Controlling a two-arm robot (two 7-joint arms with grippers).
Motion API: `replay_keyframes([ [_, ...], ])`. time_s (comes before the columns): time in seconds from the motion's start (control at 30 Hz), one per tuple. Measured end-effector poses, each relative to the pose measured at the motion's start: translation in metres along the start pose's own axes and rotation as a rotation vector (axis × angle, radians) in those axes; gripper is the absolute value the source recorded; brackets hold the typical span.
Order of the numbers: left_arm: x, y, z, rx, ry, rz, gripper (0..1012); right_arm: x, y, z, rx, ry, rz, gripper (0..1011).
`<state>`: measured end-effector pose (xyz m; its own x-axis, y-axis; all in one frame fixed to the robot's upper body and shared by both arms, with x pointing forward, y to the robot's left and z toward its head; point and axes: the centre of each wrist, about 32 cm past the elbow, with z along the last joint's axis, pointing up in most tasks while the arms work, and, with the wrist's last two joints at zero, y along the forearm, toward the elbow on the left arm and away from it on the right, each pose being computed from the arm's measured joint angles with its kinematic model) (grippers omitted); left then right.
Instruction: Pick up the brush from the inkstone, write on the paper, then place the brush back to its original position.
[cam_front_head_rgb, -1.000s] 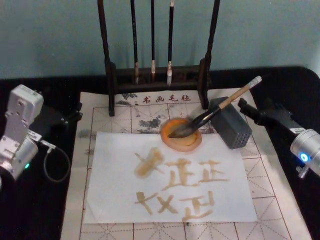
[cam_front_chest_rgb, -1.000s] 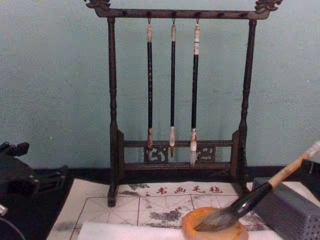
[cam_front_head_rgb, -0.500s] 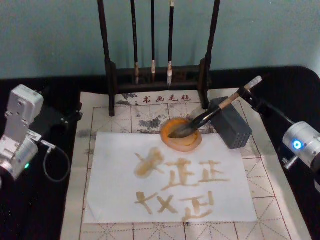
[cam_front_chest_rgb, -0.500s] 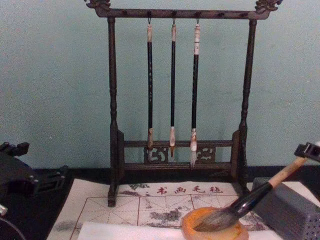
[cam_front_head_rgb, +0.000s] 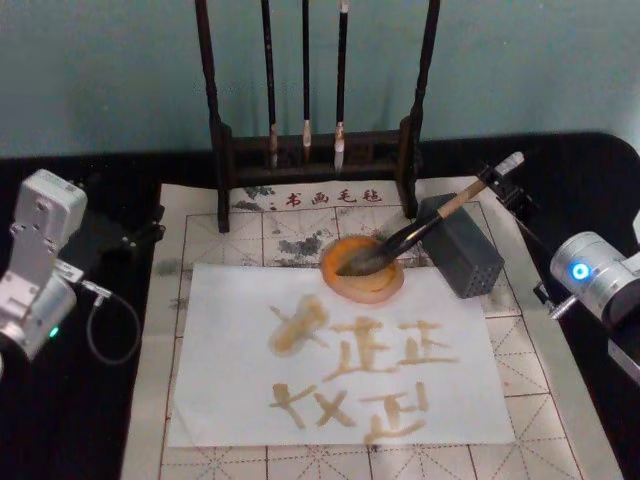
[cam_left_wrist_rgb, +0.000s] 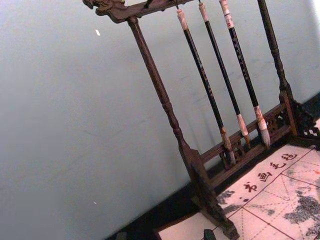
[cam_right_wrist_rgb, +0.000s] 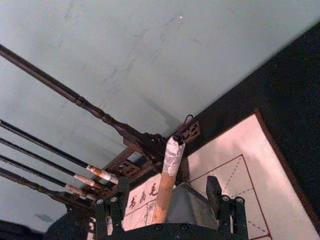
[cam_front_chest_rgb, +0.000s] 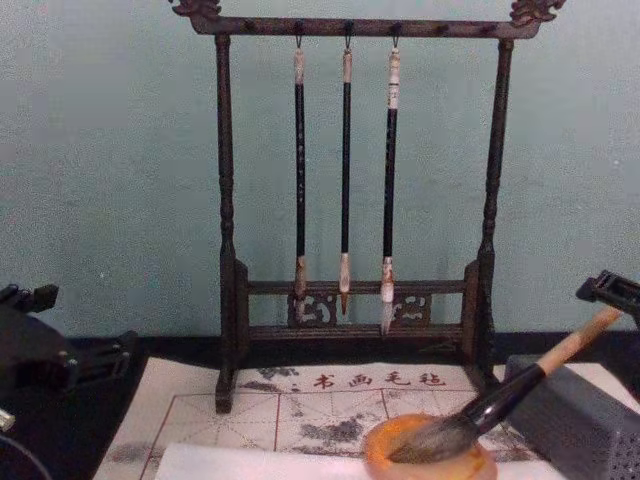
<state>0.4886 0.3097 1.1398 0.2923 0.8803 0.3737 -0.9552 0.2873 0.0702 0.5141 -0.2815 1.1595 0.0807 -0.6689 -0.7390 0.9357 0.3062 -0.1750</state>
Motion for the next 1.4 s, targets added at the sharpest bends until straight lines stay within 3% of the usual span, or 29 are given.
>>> replay_keyframes([
  [0.4, 0.0, 0.0, 0.0, 0.0, 0.0, 0.0, 1001, -0.004, 0.008, -0.003, -0.011, 0.056, 0.003, 1000],
  [1.4, 0.0, 0.0, 0.0, 0.0, 0.0, 0.0, 1001, -0.005, 0.025, -0.003, 0.002, 0.061, -0.007, 1000],
])
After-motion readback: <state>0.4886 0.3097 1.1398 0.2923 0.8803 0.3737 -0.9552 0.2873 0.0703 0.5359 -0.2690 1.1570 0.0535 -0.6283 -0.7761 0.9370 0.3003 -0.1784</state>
